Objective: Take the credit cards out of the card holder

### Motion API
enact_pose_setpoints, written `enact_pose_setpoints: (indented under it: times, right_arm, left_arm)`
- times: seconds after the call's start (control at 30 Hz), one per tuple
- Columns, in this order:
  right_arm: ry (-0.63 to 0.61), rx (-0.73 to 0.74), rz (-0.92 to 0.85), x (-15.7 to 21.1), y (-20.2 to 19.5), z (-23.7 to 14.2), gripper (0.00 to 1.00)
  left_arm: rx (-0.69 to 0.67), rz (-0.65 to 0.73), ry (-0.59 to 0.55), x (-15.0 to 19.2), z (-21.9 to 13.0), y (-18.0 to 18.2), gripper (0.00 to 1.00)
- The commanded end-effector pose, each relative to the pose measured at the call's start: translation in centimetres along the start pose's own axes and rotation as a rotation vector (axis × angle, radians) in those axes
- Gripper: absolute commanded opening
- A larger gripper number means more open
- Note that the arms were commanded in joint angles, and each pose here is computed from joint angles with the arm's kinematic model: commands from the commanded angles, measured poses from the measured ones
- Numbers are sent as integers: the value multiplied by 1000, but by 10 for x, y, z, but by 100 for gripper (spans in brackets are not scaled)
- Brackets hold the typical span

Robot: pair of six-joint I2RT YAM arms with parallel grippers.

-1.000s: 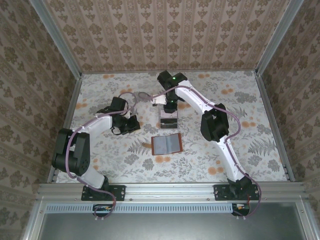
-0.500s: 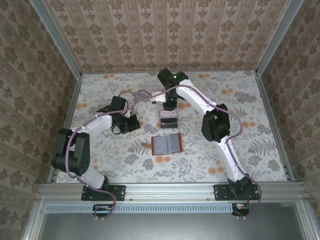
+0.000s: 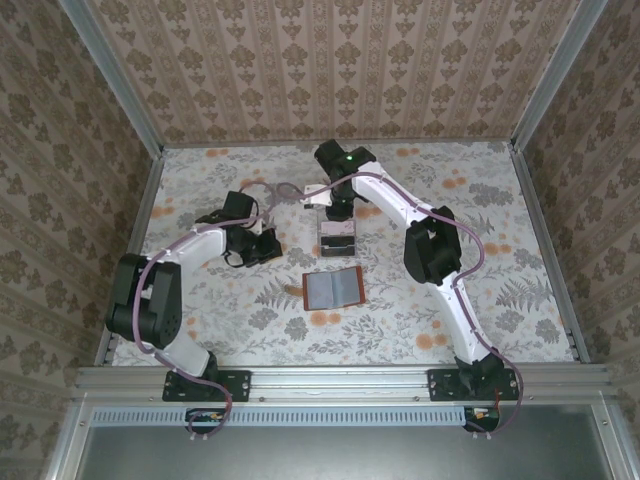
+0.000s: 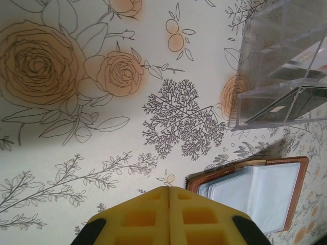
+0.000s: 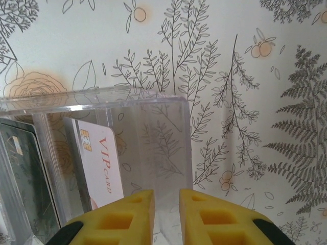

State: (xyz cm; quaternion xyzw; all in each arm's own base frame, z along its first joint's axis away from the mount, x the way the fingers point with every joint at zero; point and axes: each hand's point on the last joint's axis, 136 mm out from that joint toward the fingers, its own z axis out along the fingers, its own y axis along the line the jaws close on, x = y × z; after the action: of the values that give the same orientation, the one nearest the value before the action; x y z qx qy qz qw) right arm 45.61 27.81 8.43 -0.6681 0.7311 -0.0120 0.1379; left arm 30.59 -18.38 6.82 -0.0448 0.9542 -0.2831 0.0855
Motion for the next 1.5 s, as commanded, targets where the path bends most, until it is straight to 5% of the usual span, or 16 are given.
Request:
enact_pose_setpoints:
  times: [0.0,0.3,0.6,1.17,1.47]
  right_arm:
    - [-4,26,7,1,-3,-13,22]
    - [-40,-43,-19,-4,15,-20,22]
    - [-87,88,90,-13,-9,-48,23]
    - [-466,5,779,-33,49,-89,25]
    - [-461,-144,1086,-25,93,-87,21]
  left_arm:
    - [17,18,19,0,1,-9,8]
    - [17,29,30,3,2,-13,8]
    - [21,68,54,10,6,-26,8]
    - [-15,137,184,61,41,-40,8]
    - [-97,132,232,82,51,-22,7]
